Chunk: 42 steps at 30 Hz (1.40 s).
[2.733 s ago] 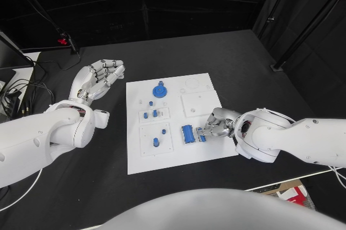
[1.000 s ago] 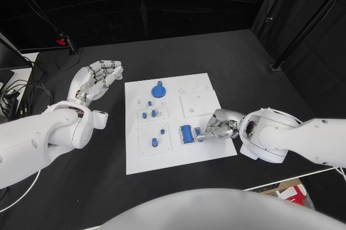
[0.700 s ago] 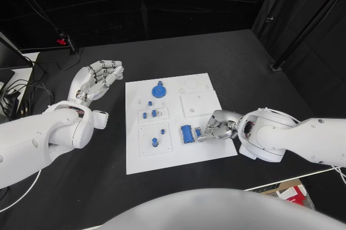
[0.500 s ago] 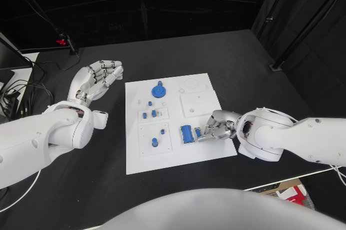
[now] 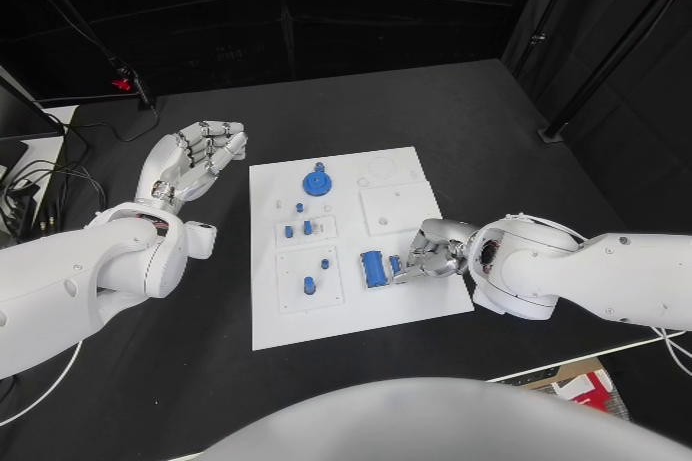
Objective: Assemble the parts on the task board
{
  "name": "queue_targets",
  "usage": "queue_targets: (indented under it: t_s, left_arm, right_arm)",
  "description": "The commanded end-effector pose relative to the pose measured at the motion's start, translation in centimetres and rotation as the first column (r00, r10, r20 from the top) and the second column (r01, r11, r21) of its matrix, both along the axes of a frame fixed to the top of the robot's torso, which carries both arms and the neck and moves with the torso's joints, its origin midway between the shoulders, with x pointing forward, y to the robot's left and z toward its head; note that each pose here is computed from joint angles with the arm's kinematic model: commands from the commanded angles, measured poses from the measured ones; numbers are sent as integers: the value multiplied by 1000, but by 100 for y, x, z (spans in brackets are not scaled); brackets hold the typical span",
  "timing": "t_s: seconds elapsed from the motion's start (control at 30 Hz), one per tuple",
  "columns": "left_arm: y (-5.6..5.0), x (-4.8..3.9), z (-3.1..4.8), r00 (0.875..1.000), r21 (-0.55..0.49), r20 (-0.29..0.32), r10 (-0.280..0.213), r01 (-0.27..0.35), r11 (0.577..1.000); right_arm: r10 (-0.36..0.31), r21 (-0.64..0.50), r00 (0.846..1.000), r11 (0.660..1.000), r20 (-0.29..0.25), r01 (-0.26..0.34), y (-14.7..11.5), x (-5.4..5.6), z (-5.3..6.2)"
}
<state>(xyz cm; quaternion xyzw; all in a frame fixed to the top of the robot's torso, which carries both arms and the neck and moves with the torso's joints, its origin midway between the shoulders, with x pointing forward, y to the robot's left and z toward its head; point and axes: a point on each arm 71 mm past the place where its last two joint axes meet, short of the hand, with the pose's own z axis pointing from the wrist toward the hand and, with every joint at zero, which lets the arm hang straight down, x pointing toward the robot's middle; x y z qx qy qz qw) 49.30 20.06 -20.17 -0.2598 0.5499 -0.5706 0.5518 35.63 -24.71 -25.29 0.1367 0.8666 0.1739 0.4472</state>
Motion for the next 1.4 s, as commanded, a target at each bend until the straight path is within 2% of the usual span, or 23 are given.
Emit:
queue_targets:
  t_s: [0.03,0.27,0.4,0.53,0.67,0.73,0.8,0.87,0.9,1.03,1.17,1.27,1.4]
  left_arm:
    - [-14,0,12,1000,-5,4,-9,9,1000]
    - [-15,0,11,1000,-5,3,-9,9,1000]
    - [-15,0,11,1000,-5,3,-9,9,1000]
    - [-8,0,12,1000,-5,4,-9,9,1000]
    - [4,-3,7,1000,-5,6,-7,7,1000]
    - [10,-8,0,1000,-5,10,-5,5,1000]
    - [2,-11,-5,1000,-7,17,-5,5,1000]
    - [-2,-17,-13,1000,-18,22,-2,3,1000]
    - [-2,-27,-23,1000,-31,28,3,-2,1000]
    - [-13,-58,-28,998,-53,67,17,-14,999]
    - [-31,-112,-43,993,-80,114,39,-30,996]
    - [-56,-148,-56,989,-100,140,53,-39,994]
    - [-93,-180,-74,986,-113,157,55,-38,993]
  right_arm:
    - [-1,-16,1000,1000,2,1,-8,7,-6]
    - [2,-20,1000,1000,-3,-2,-4,13,-14]
    - [-4,-4,1000,1000,19,4,-6,20,2]
    - [-40,72,992,997,121,31,-31,50,80]
    - [-124,223,963,972,239,70,-101,75,199]
    - [-188,323,944,942,272,95,-150,92,261]
    - [-232,434,925,897,302,83,-183,173,354]
    - [-239,525,915,850,324,37,-181,277,433]
    - [-232,602,913,798,336,-18,-152,373,486]
    - [-212,731,912,671,350,-124,-22,529,546]
    - [-237,795,888,573,393,-199,117,680,574]
    - [-262,823,872,519,413,-233,206,792,567]
    - [-265,837,866,480,425,-263,302,890,546]
